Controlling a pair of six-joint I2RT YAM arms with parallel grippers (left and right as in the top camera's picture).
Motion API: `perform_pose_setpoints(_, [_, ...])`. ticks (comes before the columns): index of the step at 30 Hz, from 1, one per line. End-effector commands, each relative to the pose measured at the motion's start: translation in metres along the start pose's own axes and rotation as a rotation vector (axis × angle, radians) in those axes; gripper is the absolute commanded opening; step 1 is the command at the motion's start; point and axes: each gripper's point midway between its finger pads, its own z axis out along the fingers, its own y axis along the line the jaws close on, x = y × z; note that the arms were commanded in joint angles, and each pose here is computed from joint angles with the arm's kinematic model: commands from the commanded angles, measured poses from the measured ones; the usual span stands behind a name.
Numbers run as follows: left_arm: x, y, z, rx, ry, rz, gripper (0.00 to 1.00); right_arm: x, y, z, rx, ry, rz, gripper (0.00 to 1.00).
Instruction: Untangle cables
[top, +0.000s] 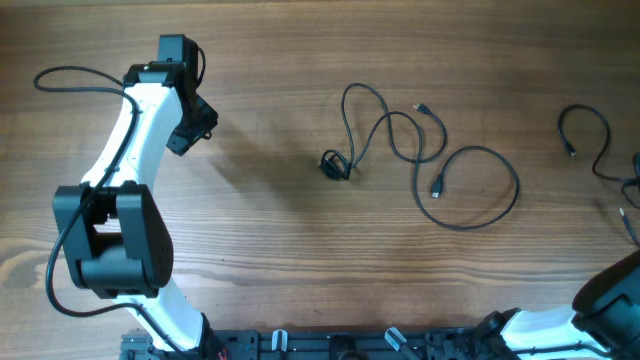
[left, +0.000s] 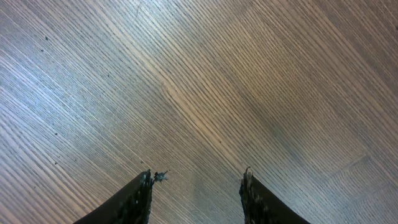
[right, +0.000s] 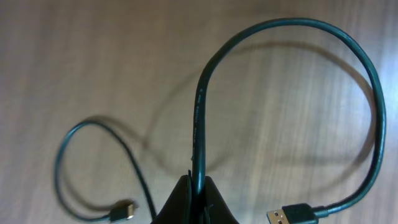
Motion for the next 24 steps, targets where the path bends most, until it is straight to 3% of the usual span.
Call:
perform_pose_setpoints(1, [-0.001,0.004,0.005,-0.022,-0.002,-0.001,0.48,0.011,0.021,0.002,-0.095,0.047,-0.135,0.17])
perform_pose_setpoints(2, [-0.001,0.004,0.005,-0.022,-0.002,-0.001,0.48,0.011,0.021,0.002,-0.096,0.047,-0.139,0.27])
perform_pose_setpoints(4, [-0.001,0.004,0.005,-0.022,-0.002,-0.001,0.49,0.012,0.022,0.002,-0.097,0.048,-0.140,0.60])
perform_pose_setpoints(5, [-0.001,0.004,0.005,-0.022,-0.002,-0.001,0.49,0.012,0.022,0.002,-0.097,0.048,-0.140,0.69])
perform_pose_setpoints(7, [-0.001,0.004,0.005,-0.022,-0.002,-0.001,0.49,0.012,0.022,0.002,-0.097,0.048,-0.140,0.76])
perform_pose_setpoints(12, [-0.001,0.004,0.005,-0.022,-0.002,-0.001,0.49,0.014,0.021,0.002,-0.094,0.054,-0.140,0.80])
perform_pose_setpoints(14, [-0.001,0.004,0.005,-0.022,-0.002,-0.001,0.49,0.016,0.024,0.002,-0.110,0.064,-0.140,0.70])
perform_pose_setpoints(15, [-0.001,0.004,0.005,-0.022,-0.002,-0.001,0.49,0.017,0.027,0.001,-0.129,0.074,-0.140,0.59])
perform_pose_setpoints(17, [-0.001,0.004,0.005,-0.022,-0.002,-0.001,0.49,0.020,0.031,0.000,-0.156,0.090,-0.142,0.17])
perform_pose_setpoints(18, [-0.001,0.004,0.005,-0.022,-0.002,-0.001,0.49,0.022,0.033,0.000,-0.169,0.097,-0.157,0.04])
perform_pose_setpoints(24, [0.000,0.001,0.005,-0.009,0.007,-0.002,0.49,0.033,0.038,-0.002,-0.183,0.132,-0.199,0.04])
